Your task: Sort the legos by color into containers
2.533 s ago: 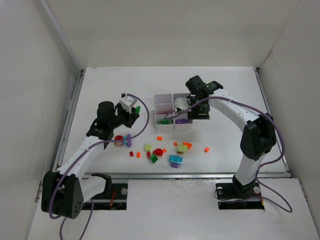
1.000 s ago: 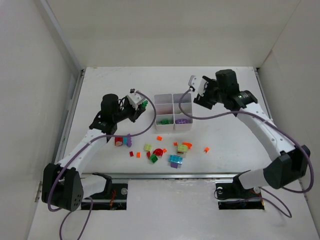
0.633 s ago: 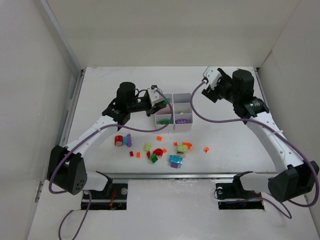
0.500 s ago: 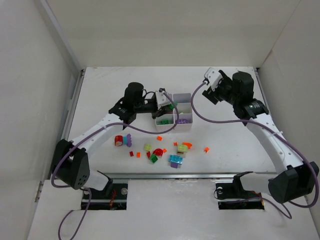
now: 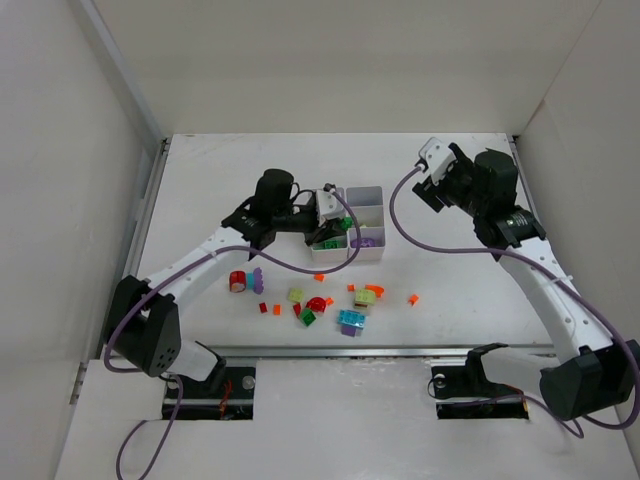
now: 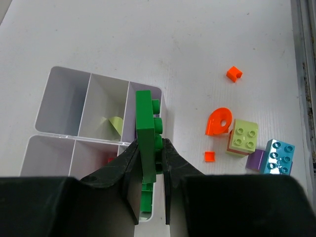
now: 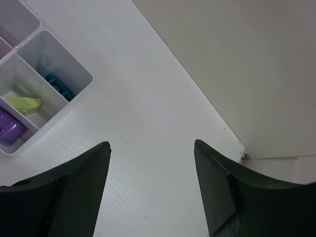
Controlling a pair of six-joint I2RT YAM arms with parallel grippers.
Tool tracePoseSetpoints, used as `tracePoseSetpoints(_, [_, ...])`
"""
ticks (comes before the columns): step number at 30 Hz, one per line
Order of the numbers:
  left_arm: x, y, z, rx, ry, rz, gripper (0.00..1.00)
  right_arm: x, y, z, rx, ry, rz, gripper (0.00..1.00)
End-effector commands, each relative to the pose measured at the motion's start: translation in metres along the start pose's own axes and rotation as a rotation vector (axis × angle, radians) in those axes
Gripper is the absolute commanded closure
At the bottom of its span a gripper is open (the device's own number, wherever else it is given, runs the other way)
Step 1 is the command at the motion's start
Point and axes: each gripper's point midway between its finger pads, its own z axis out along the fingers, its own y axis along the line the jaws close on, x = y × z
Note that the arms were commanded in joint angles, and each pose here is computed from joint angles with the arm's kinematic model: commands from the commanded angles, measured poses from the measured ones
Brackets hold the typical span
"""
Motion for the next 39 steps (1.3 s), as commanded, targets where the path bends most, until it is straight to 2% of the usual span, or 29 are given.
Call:
tracePoseSetpoints(1, [-0.020, -0.002, -0.009, -0.007, -0.040, 0.040, 1.00, -0.016, -0.015, -0.007, 0.060, -0.057, 0.001, 0.26])
tracePoseSetpoints(15, [-0.016, -0.004, -0.015, -0.033, -0.018, 0.015, 1.00, -0.016, -0.015, -0.008, 0.072, -0.058, 0.018, 0.25])
tracePoseSetpoints(28, [0.034, -0.006, -0.039, -0.111, 0.091, -0.105, 1.00, -0.014, -0.013, -0.005, 0.059, -0.057, 0.020, 0.25])
tracePoseSetpoints(39, [0.037, -0.008, -0.046, -0.129, 0.097, -0.122, 1.00, -0.016, -0.002, -0.003, -0.001, -0.067, 0.024, 0.25])
